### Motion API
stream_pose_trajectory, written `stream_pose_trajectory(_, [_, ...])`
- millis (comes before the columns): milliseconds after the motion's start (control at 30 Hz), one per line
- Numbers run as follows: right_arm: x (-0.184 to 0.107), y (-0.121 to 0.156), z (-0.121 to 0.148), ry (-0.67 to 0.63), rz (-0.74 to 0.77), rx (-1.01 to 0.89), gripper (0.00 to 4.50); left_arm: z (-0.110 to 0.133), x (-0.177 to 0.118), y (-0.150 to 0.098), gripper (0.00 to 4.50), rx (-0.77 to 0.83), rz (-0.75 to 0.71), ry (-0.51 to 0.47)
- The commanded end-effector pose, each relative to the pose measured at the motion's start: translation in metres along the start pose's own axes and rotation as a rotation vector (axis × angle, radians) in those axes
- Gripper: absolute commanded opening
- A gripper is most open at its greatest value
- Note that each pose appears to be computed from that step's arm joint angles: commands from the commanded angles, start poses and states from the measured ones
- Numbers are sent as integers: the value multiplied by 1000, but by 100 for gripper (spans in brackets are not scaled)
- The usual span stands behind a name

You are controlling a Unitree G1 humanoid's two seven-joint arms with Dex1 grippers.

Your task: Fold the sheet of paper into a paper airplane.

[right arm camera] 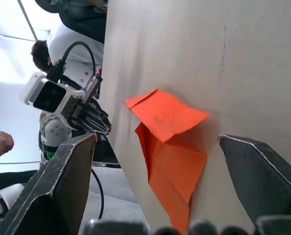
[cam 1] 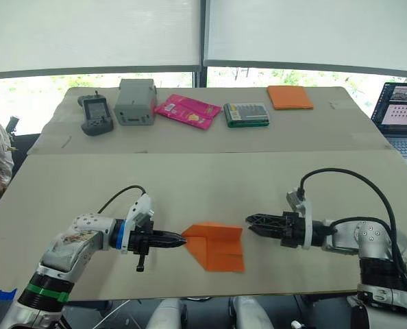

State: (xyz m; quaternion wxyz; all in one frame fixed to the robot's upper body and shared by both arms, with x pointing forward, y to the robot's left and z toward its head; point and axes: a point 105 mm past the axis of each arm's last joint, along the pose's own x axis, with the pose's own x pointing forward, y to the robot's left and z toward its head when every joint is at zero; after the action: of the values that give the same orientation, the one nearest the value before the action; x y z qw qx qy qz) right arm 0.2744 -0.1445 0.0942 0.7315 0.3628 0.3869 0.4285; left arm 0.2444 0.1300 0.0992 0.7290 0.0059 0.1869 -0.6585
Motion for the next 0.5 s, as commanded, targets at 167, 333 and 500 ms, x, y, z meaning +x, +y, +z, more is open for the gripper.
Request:
stream_pose_trajectory(167, [7, 9, 17, 39, 56, 96, 440, -6, -2, -2, 0, 21, 30, -8])
stream_pose_trajectory(333, [14, 15, 18, 119, 143, 240, 440, -10, -3, -2, 0, 21, 47, -4])
stream_pose_trajectory(500, [16, 9, 10, 188, 73, 254, 440, -11, -3, -3, 0, 23, 51, -1])
